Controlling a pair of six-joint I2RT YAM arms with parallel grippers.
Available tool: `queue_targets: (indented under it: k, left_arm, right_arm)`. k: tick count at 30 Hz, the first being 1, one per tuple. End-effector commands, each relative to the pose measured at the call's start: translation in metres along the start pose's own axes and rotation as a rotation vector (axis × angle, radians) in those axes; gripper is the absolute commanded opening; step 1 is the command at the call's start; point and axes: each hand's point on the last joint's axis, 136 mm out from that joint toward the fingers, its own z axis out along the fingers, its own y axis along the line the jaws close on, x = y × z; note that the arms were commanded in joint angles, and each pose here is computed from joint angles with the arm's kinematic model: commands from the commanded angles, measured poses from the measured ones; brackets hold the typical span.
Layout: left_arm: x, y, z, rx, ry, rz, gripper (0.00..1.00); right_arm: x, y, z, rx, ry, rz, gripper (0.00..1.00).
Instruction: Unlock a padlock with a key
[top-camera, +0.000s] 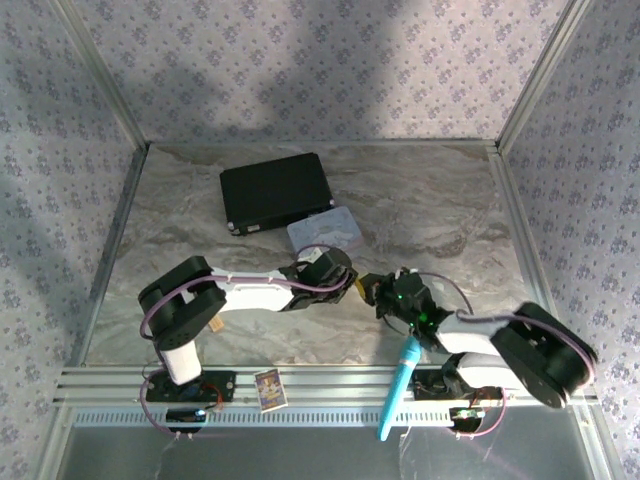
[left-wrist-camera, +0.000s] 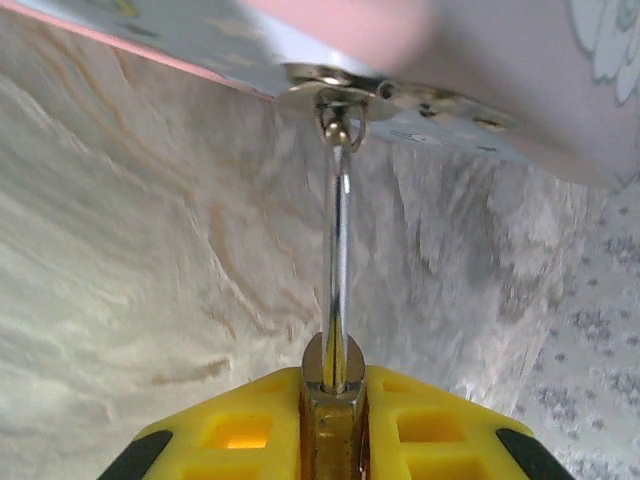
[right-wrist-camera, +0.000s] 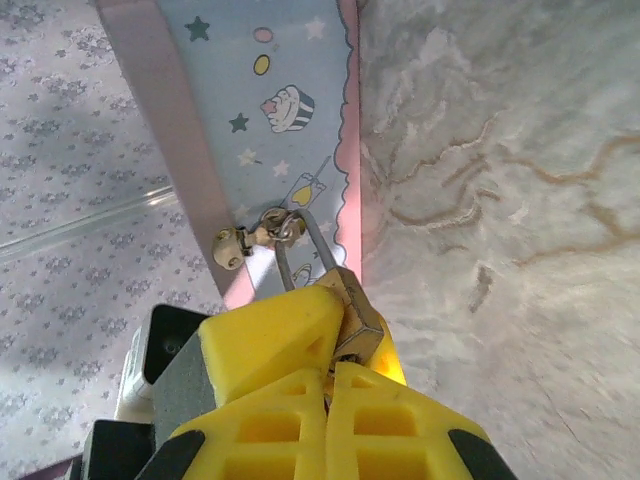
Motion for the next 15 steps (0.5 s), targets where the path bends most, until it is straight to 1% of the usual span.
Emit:
queue_targets:
  k: [1,4,7,12,15]
  left_arm:
    - [0.035,0.034,0.002,-0.120,0.133,0.007,0.18]
    - [0.034,0.042,0.003,-0.132,0.129,-0.004,0.21]
    - [0.029,0.047,-0.001,-0.161,0.103,0.008,0.27]
    - [0.024,0.046,-0.002,-0.154,0.084,0.013,0.32]
    - [0.024,0.043,-0.003,-0.147,0.081,0.022,0.35]
  right_arm:
    - [0.003,0.003,-0.018,-0.003,0.014,-0.090,0.00]
    - [-0.011,-0.008,-0.036,0.035,-0.025,-0.111,0.00]
    - [-0.019,-0.013,-0.049,0.070,-0.033,-0.145,0.00]
    - [-0.019,-0.023,-0.056,0.114,0.019,-0.153,0.00]
    - [-0.016,-0.015,-0.056,0.128,0.045,-0.230,0.00]
